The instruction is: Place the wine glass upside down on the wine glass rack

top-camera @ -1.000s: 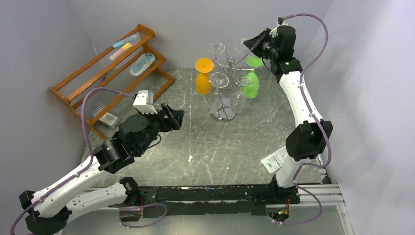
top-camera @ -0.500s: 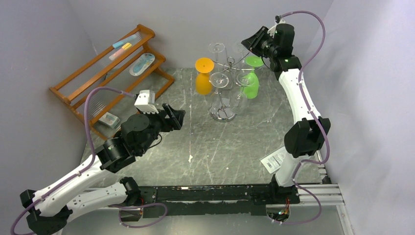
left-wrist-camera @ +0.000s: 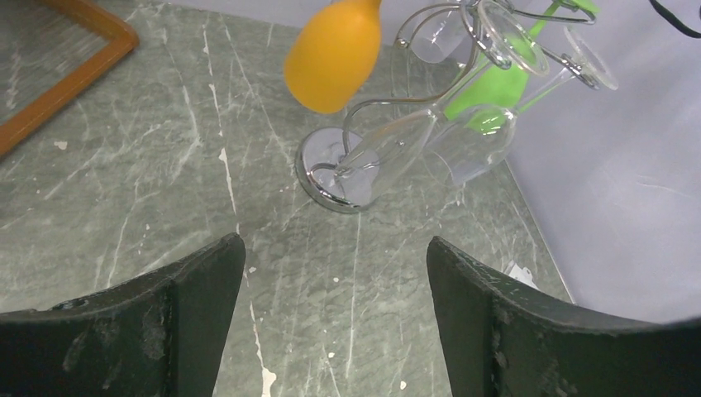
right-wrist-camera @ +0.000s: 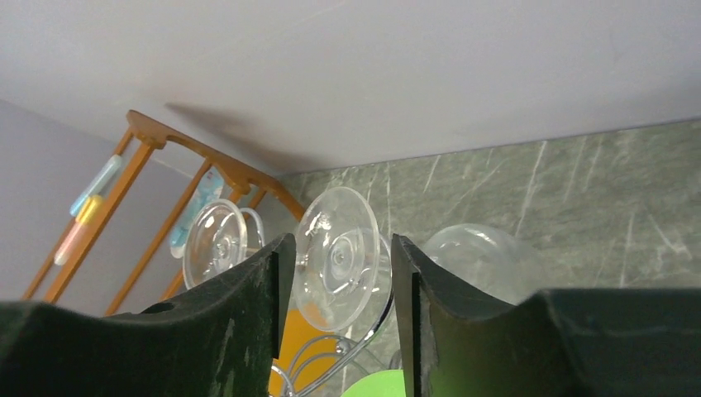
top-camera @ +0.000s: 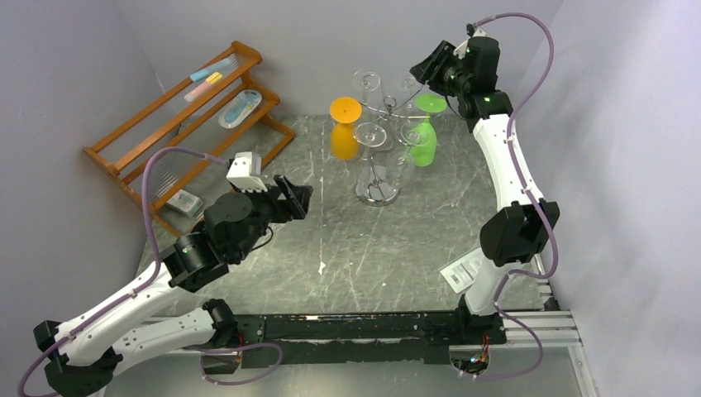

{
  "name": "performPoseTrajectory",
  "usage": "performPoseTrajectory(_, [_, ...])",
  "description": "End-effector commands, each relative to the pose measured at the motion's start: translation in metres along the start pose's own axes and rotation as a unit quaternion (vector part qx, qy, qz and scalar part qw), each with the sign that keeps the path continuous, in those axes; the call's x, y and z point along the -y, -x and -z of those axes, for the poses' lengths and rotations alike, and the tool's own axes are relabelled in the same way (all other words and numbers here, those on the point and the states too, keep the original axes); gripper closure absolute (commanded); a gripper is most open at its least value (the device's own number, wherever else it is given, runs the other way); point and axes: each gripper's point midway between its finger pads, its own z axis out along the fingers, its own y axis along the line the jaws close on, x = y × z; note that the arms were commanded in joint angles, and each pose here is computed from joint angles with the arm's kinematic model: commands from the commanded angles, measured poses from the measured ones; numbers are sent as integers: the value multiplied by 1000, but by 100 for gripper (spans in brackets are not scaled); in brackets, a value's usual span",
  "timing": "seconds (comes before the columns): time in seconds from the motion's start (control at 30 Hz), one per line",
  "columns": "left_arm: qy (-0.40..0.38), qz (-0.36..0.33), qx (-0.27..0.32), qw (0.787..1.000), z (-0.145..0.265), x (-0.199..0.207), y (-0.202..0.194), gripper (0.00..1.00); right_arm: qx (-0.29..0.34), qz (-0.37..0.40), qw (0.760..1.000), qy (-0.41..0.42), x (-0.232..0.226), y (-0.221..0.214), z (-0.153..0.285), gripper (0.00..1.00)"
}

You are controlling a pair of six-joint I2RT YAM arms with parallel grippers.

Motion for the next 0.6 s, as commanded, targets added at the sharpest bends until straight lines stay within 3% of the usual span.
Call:
performPoseTrajectory(0.0, [26,-1,1,1000,1,-8,2,14,16,31,999,-24,5,12,11,48])
performPoseTrajectory(0.33, [16,-43,-33,998,1,4,6,6,52,53,996,-51,5,24,50,38])
performPoseTrajectory(0.57, [12,-82,-16,996,14,1,29,6,94,57,989,-96,12,19,127,30])
